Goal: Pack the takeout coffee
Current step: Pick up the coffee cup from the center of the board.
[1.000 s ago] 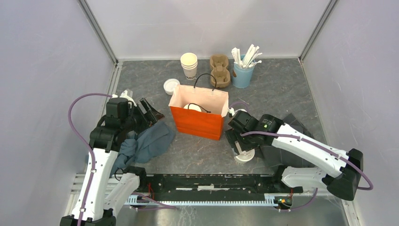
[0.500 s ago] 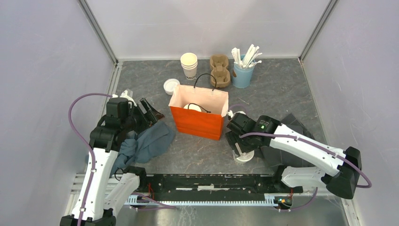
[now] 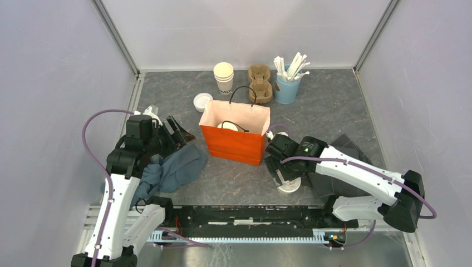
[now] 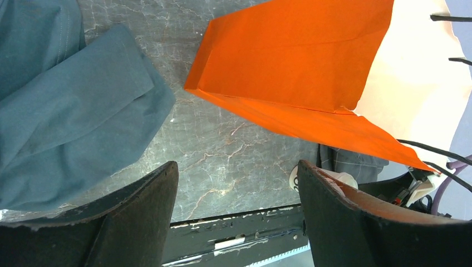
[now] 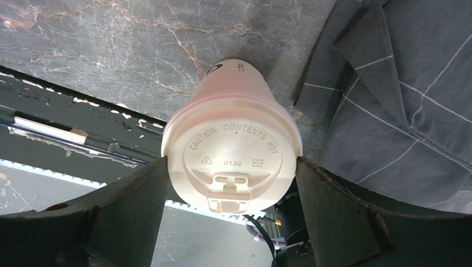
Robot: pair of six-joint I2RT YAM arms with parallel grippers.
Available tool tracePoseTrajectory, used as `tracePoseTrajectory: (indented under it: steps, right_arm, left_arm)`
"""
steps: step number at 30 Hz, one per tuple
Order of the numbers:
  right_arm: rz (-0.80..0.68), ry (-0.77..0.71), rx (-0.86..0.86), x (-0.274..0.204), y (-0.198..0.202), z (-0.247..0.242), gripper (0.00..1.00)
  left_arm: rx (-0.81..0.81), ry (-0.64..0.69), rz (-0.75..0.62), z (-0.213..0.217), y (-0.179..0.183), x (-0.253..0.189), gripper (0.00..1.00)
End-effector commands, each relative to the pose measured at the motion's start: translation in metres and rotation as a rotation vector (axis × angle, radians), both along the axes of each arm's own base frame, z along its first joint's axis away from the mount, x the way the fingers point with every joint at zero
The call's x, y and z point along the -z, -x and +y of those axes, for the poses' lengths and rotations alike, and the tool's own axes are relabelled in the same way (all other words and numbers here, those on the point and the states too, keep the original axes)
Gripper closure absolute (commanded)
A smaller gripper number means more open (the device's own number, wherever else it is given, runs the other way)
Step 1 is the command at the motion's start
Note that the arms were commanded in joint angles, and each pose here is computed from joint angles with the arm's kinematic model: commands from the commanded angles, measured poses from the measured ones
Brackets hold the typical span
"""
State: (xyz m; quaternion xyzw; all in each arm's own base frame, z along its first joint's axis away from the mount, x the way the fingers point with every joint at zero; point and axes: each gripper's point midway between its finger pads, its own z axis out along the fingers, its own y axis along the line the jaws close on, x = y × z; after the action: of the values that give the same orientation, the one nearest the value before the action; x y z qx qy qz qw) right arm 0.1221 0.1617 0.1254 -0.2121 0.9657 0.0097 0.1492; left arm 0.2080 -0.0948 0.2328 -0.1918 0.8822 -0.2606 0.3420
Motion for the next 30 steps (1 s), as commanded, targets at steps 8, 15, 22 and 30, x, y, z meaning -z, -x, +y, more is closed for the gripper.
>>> tracePoseTrajectory:
  steps: [8, 15, 22, 30]
  right_arm:
    - [-0.022, 0.045, 0.02, 0.005, -0.002, -0.01, 0.14]
    - [-0.045, 0.027, 0.027, -0.001, -0.003, -0.011, 0.22]
    - [-0.186, 0.006, 0.041, -0.041, -0.02, -0.02, 0.26]
    - [-0.532, -0.031, 0.049, -0.137, -0.063, -0.036, 0.37]
  left_arm:
    - [0.057, -0.019, -0.071, -0.003, -0.002, -0.016, 0.16]
    - [0.031, -0.024, -0.058, 0.0, -0.003, -0.02, 0.16]
    - [-0.002, -0.033, -0.095, 0.005, -0.009, -0.046, 0.16]
    - [0.026, 0.049, -0.223, -0.01, -0.034, -0.105, 0.18]
